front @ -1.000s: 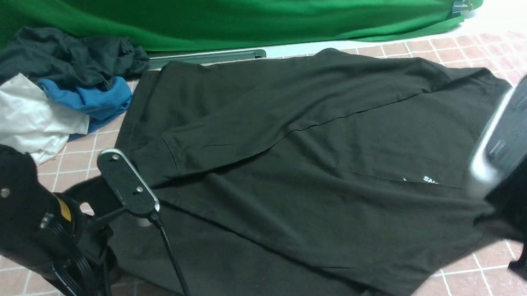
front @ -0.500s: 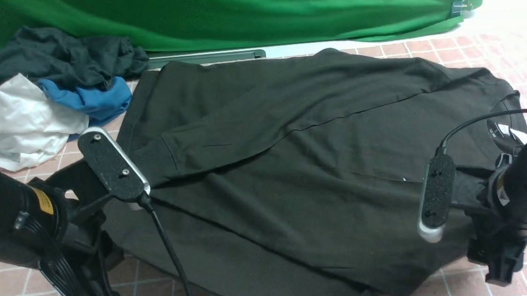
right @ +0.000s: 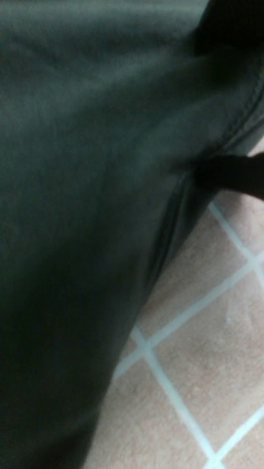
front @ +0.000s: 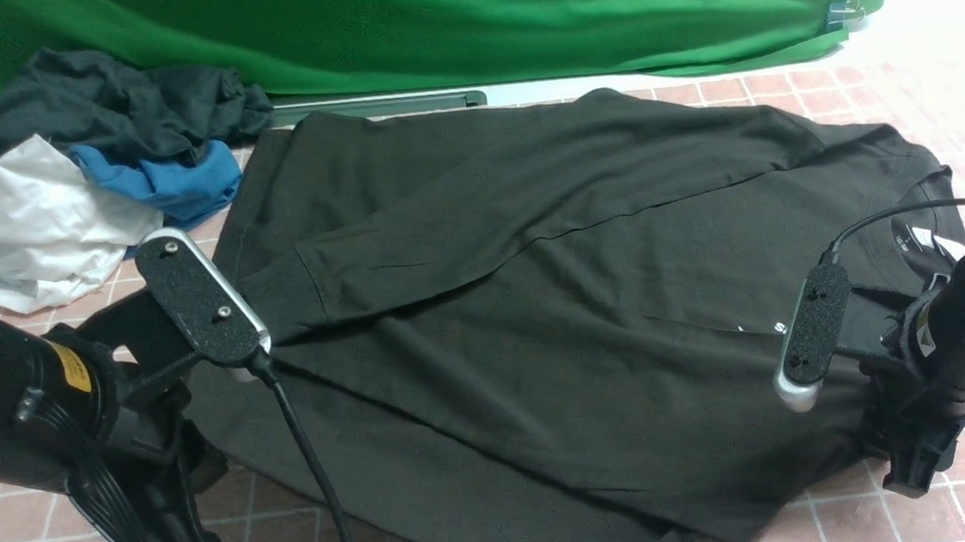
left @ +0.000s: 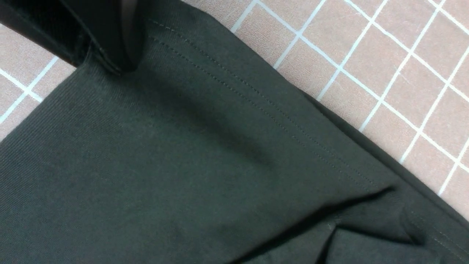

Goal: Fold a long-sleeved shirt over a pink coffee tablecloth.
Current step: 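Grasp the near edge of the shirt at its hem and shoulder corners, then fold the black garment in half by bringing its near edge over to the far edge, then pull the folded dark garment lengthwise by its ends to straighten it flat on the table, then fold the right end of the dark garment over onto its left end with the right gripper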

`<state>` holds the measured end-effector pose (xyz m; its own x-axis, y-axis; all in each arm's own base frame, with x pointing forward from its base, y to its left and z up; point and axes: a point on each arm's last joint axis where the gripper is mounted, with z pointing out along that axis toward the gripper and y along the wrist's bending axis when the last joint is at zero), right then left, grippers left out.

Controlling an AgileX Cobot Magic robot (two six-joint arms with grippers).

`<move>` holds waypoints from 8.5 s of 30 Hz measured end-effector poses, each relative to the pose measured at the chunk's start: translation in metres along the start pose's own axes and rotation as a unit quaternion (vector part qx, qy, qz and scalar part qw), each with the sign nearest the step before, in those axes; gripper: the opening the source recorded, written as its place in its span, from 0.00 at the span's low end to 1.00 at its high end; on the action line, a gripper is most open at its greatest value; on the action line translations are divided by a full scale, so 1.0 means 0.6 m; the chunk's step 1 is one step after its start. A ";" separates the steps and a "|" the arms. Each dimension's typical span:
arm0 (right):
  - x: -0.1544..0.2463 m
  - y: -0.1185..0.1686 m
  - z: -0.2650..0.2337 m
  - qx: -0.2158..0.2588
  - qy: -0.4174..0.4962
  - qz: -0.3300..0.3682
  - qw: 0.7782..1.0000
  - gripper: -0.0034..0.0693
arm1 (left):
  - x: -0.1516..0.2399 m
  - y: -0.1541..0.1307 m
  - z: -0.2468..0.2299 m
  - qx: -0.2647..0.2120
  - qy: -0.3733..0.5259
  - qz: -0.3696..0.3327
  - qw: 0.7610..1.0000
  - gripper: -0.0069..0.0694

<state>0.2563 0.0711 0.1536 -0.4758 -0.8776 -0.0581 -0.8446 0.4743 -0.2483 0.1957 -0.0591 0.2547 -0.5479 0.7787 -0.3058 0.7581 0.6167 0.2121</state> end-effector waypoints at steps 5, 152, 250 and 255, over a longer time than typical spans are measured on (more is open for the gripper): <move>-0.001 0.003 0.001 -0.010 -0.002 0.014 1.000 0.51 | 0.000 0.000 0.000 0.001 0.000 -0.001 1.000 0.13; -0.320 -0.323 0.128 0.007 -0.293 0.356 0.887 0.13 | -0.020 -0.045 -0.089 -0.046 -0.262 -0.108 0.958 0.11; -0.122 -0.243 -0.287 -0.071 -0.375 0.432 0.817 0.12 | 0.004 -0.056 -0.201 -0.130 -0.458 -0.091 0.874 0.11; -0.209 -0.227 -0.276 -0.128 -0.374 0.389 0.832 0.12 | 0.005 -0.055 -0.200 -0.140 -0.454 -0.080 0.876 0.11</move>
<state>0.3905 0.1280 0.3547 -0.6972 -0.0502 -0.7151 -0.4229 0.8342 0.3538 0.1266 -0.0635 0.3584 -0.0365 0.3448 -0.9380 0.5108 0.8132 0.2790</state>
